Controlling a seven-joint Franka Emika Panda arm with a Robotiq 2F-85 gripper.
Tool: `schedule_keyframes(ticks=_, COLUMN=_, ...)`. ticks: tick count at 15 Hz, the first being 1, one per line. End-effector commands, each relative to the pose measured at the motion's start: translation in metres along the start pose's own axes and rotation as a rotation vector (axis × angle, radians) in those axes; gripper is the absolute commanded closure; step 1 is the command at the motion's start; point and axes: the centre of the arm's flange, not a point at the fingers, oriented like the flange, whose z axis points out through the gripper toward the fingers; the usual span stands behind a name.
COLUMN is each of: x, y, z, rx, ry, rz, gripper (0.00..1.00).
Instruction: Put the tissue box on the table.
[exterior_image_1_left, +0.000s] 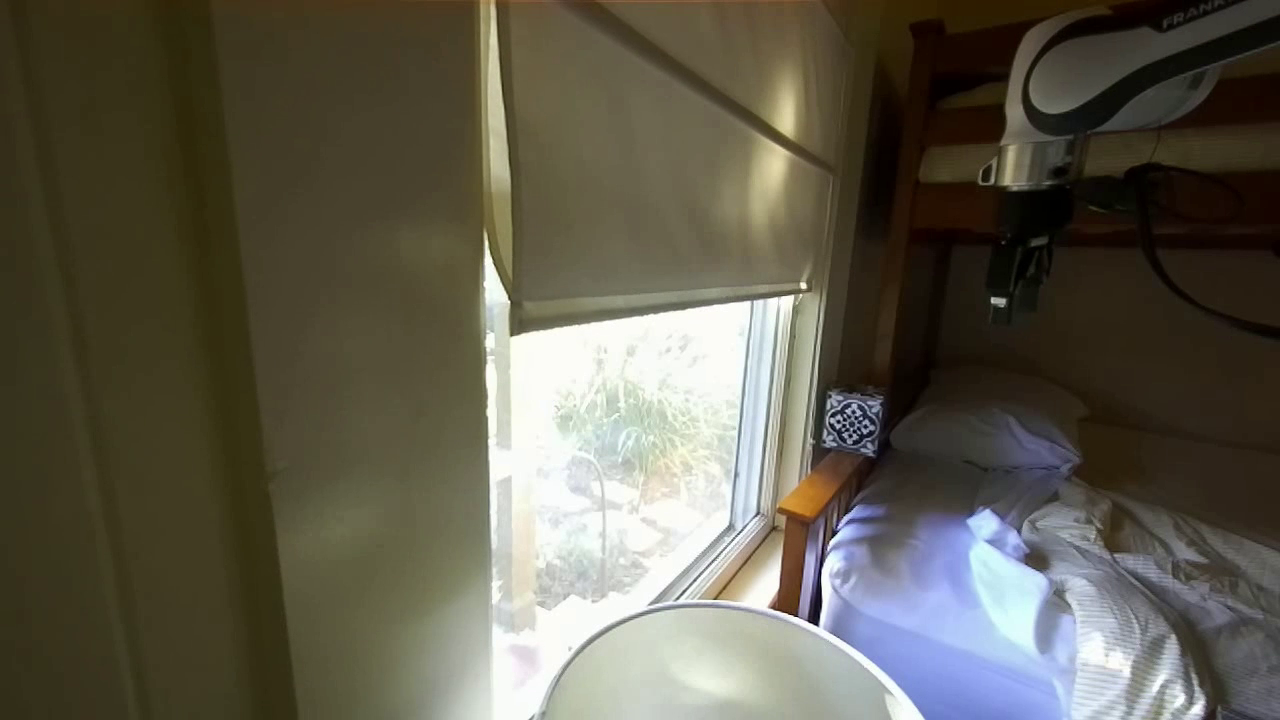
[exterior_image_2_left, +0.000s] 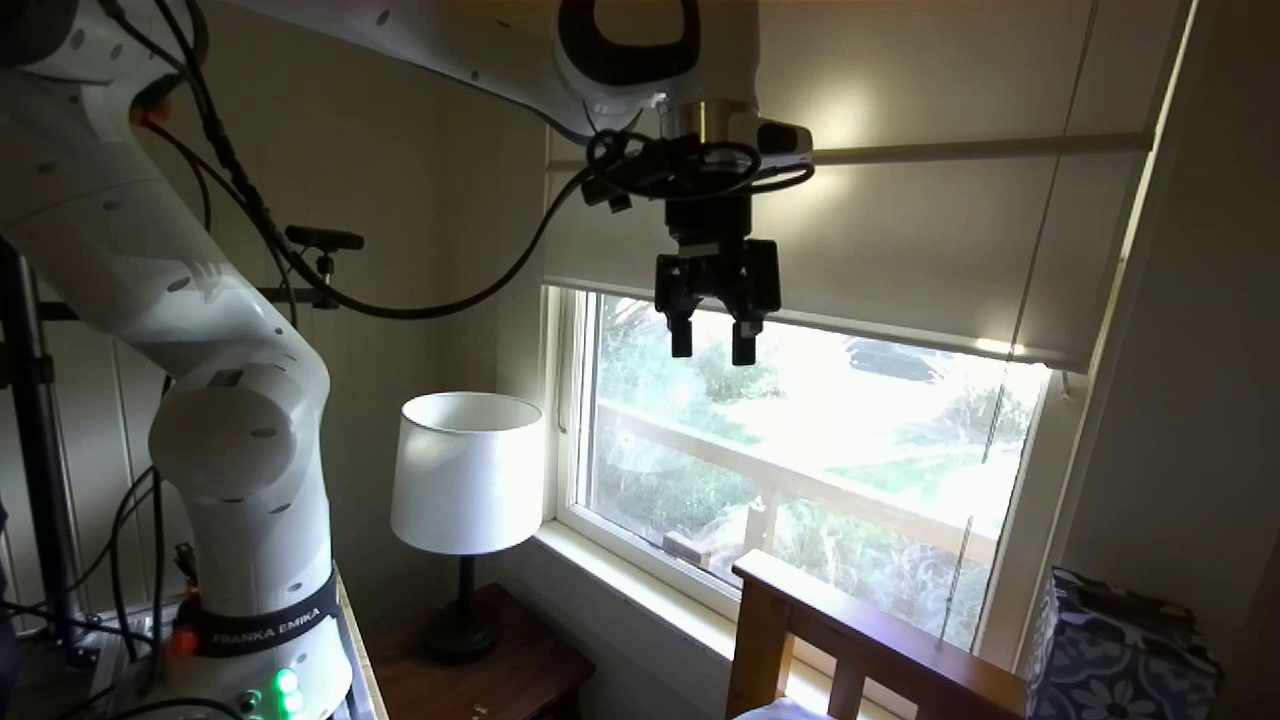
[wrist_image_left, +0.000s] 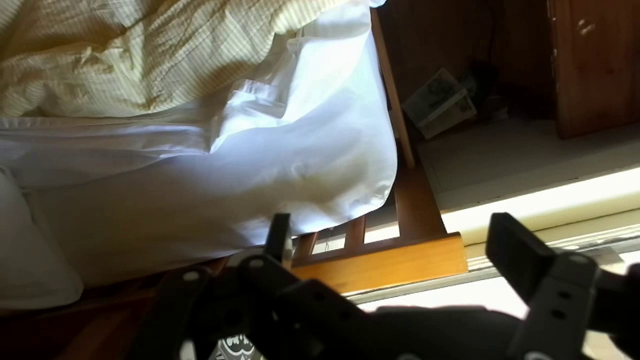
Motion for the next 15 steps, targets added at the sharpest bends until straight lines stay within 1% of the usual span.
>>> schedule_keyframes(ticks=1, x=0.033, y=0.031, z=0.019, rx=-0.024, ry=0.009, rz=0.110, gripper=0.00)
schedule_keyframes(ticks=3, x=0.056, y=0.063, z=0.039, rx=-0.084, ry=0.017, rz=0.180, gripper=0.00)
schedule_keyframes(ticks=5, x=0.077, y=0.094, z=0.059, rx=-0.141, ry=0.019, rz=0.225, gripper=0.00)
schedule_keyframes(ticks=6, x=0.089, y=0.106, z=0.069, rx=-0.173, ry=0.022, rz=0.243, gripper=0.00)
schedule_keyframes(ticks=7, x=0.101, y=0.114, z=0.073, rx=-0.195, ry=0.013, rz=0.232, gripper=0.00)
schedule_keyframes(ticks=11, x=0.148, y=0.125, z=0.086, rx=-0.249, ry=-0.088, rz=0.077, gripper=0.00)
schedule_keyframes(ticks=12, x=0.160, y=0.134, z=0.092, rx=-0.257, ry=-0.113, rz=0.071, gripper=0.00)
schedule_keyframes(ticks=13, x=0.169, y=0.144, z=0.097, rx=-0.259, ry=-0.139, rz=0.095, gripper=0.00)
schedule_keyframes(ticks=14, x=0.137, y=0.113, z=0.099, rx=-0.223, ry=-0.077, rz=0.108, gripper=0.00)
schedule_keyframes(ticks=15, x=0.145, y=0.119, z=0.103, rx=-0.233, ry=-0.096, rz=0.109, gripper=0.00)
